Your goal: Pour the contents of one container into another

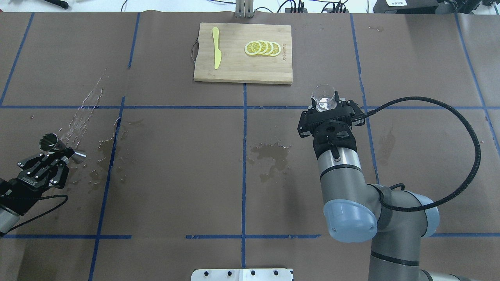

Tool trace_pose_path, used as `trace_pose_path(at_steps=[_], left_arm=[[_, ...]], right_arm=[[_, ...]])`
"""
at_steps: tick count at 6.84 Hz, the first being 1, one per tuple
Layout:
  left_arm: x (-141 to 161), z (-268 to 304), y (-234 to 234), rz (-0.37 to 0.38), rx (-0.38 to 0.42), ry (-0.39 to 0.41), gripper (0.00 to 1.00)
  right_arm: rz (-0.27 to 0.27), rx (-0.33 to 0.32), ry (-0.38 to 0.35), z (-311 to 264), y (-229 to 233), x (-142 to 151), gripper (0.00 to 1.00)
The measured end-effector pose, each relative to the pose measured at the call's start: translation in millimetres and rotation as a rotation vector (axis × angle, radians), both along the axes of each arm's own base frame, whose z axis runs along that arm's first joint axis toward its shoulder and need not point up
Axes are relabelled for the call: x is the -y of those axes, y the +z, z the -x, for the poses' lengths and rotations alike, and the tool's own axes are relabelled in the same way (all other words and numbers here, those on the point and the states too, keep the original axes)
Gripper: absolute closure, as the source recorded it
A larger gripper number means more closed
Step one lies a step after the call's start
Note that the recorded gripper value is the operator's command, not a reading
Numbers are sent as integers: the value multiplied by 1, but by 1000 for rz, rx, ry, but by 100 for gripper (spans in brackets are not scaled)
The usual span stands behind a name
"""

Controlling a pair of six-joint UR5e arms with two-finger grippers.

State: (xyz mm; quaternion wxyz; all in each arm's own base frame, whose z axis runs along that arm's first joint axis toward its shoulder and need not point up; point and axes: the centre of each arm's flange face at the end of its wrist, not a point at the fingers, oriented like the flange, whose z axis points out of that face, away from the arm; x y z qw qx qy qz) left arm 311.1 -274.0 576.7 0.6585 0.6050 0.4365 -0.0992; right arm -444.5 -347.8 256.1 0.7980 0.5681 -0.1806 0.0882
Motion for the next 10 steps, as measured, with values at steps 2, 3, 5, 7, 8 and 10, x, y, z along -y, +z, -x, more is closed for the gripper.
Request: trace_pose_path(at_steps=[2,3,5,7,8,10], left_arm=[[-1,-12,-1,5,-9,-15,100],[-2,-18,-1,5,-12,-9,100],[-3,-31,-2,4,-18,2,100],[-5,-38,2,2,-4,16,100],[-8,-41,4,0,5,35,100],[-10,-45,6,-2,26,60,100]], right_arm=[[0,1,0,0,0,0,100],[0,0,0,0,0,0,100],[0,-2,0,0,0,0,100],[0,-2,0,0,1,0,100],[0,-3,0,1,1,0,100],[0,-4,0,1,1,0,100]])
